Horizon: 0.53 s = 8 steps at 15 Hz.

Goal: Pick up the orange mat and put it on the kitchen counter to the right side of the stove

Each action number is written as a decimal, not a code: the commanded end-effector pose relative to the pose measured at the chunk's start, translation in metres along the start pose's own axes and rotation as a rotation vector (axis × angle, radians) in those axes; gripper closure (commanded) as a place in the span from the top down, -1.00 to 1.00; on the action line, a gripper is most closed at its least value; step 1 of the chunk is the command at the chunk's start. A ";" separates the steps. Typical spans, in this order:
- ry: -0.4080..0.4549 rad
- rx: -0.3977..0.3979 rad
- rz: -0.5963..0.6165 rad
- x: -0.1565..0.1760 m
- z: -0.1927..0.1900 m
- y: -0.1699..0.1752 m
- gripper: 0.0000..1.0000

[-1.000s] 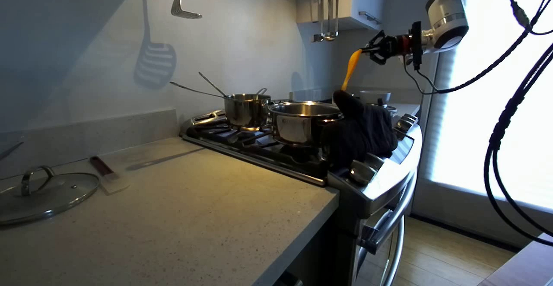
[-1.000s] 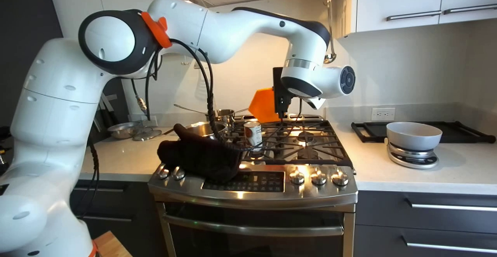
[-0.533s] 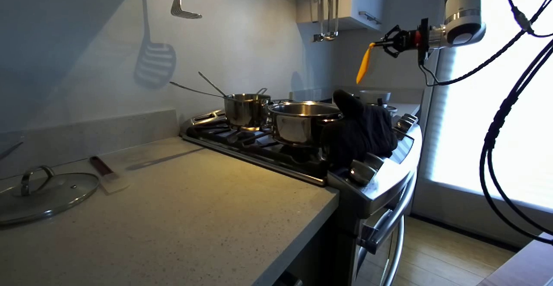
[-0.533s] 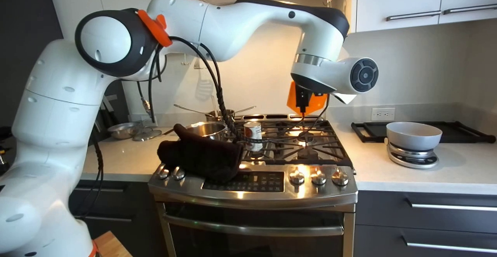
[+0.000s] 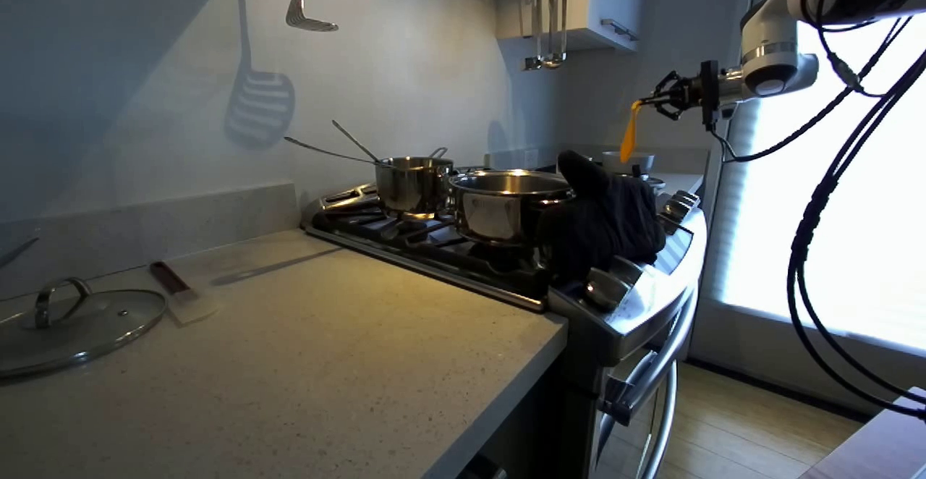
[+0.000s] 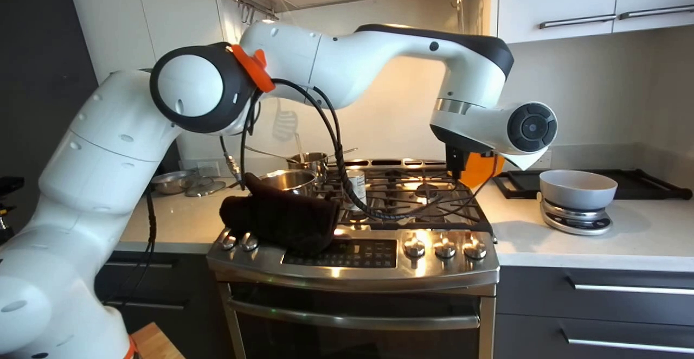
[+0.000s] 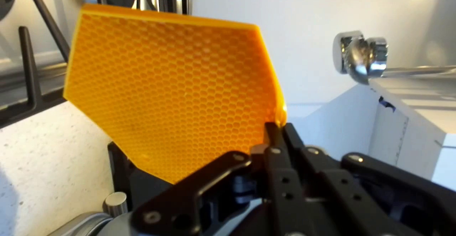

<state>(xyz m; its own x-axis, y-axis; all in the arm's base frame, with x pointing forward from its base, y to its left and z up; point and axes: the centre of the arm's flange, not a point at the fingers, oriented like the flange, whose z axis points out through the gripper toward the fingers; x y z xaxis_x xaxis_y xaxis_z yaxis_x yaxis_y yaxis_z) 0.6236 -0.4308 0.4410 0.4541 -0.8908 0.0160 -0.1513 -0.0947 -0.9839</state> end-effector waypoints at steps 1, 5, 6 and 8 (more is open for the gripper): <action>0.035 -0.052 0.019 0.044 0.017 0.014 -0.98; 0.048 -0.091 0.015 0.058 0.037 0.026 -0.98; 0.057 -0.096 0.002 0.062 0.041 0.025 -0.98; 0.064 -0.087 -0.005 0.070 0.051 0.021 -0.98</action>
<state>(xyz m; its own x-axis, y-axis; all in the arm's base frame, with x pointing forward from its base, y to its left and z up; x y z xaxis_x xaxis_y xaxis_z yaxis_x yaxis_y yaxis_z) 0.6625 -0.4511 0.4073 0.4100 -0.9118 0.0250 -0.2185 -0.1247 -0.9678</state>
